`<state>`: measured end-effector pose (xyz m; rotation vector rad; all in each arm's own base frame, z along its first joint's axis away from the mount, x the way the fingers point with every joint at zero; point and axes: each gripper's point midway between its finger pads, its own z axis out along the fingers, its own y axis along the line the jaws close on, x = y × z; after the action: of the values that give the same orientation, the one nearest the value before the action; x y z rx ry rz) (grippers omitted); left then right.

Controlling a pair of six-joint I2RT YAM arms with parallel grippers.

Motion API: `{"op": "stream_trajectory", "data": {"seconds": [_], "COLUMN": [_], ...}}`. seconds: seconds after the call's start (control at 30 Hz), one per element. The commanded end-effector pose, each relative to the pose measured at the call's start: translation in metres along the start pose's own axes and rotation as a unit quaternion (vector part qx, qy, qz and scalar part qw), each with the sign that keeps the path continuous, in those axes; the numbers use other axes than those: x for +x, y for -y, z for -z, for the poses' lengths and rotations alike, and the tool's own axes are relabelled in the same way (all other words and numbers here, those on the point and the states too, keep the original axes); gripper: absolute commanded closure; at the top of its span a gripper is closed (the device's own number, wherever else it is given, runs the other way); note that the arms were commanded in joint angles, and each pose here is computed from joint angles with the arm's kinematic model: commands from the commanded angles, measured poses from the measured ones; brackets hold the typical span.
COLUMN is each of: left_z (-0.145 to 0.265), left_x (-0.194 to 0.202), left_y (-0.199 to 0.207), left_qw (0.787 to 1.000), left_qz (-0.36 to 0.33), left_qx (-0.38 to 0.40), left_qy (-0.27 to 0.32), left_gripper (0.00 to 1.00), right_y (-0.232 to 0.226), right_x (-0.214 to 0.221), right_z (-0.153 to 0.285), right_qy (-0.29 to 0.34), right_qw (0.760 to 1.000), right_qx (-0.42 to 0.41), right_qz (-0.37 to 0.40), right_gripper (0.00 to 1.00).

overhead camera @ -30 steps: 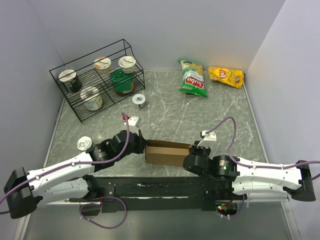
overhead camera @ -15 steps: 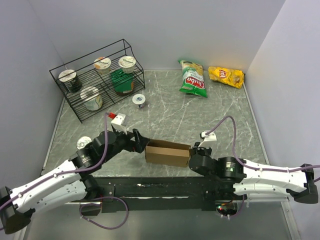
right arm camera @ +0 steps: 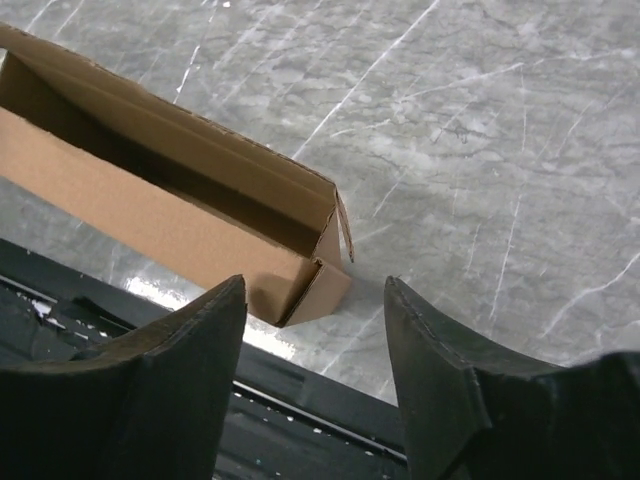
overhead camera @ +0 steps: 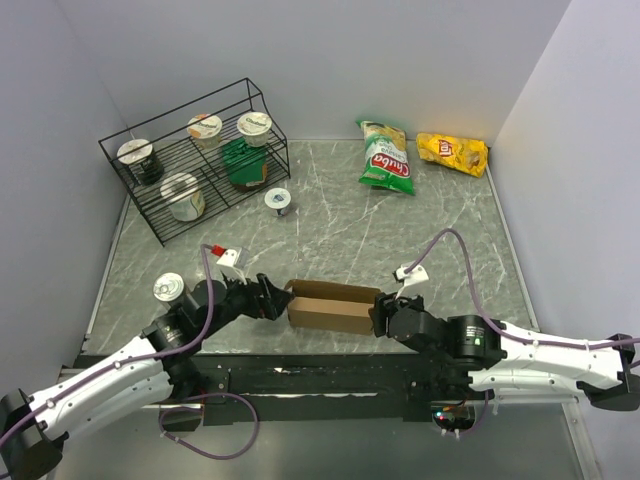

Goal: Fold the paper box

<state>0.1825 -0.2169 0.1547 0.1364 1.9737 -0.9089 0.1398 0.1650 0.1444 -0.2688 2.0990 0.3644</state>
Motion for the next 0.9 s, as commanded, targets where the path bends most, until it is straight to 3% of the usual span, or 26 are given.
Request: {"op": "stream_trajectory", "data": {"seconds": [0.0, 0.2, 0.23, 0.4, 0.53, 0.63, 0.67, 0.87], "left_z": [-0.003, -0.002, -0.001, 0.002, 0.005, 0.008, 0.009, 0.009], "left_x": [-0.004, -0.009, -0.009, -0.008, -0.009, -0.013, -0.015, -0.020], "left_y": [0.016, 0.022, 0.023, 0.026, 0.024, 0.022, 0.023, 0.007], "left_qw": [0.998, 0.997, 0.997, 0.996, 0.996, 0.997, 0.997, 0.998], "left_qz": [0.037, 0.043, 0.043, 0.044, 0.046, 0.045, 0.042, 0.045], "left_qx": [0.047, 0.062, 0.062, 0.071, 0.067, 0.060, 0.062, 0.033], "left_qy": [0.020, 0.028, 0.028, 0.022, 0.024, 0.027, 0.028, 0.021], "left_gripper": [0.04, 0.04, 0.04, 0.04, 0.04, 0.04, 0.04, 0.04], "right_y": [-0.002, -0.010, -0.017, -0.058, -0.074, -0.093, -0.089, -0.122], "right_x": [-0.017, -0.045, -0.053, -0.081, -0.083, -0.082, -0.086, -0.081], "right_z": [0.010, 0.025, 0.029, 0.047, 0.030, 0.013, 0.000, -0.021], "right_qy": [0.011, 0.027, 0.035, 0.047, 0.012, -0.011, -0.018, -0.050], "right_qw": [1.000, 0.997, 0.995, 0.965, 0.940, 0.919, 0.923, 0.880], "right_qx": [-0.012, -0.044, -0.063, -0.173, -0.199, -0.261, -0.248, -0.323], "right_qz": [0.013, 0.066, 0.074, 0.189, 0.279, 0.296, 0.295, 0.344], "right_gripper": [0.33, 0.16, 0.01, 0.00, 0.00, 0.00, 0.00, 0.00]}}
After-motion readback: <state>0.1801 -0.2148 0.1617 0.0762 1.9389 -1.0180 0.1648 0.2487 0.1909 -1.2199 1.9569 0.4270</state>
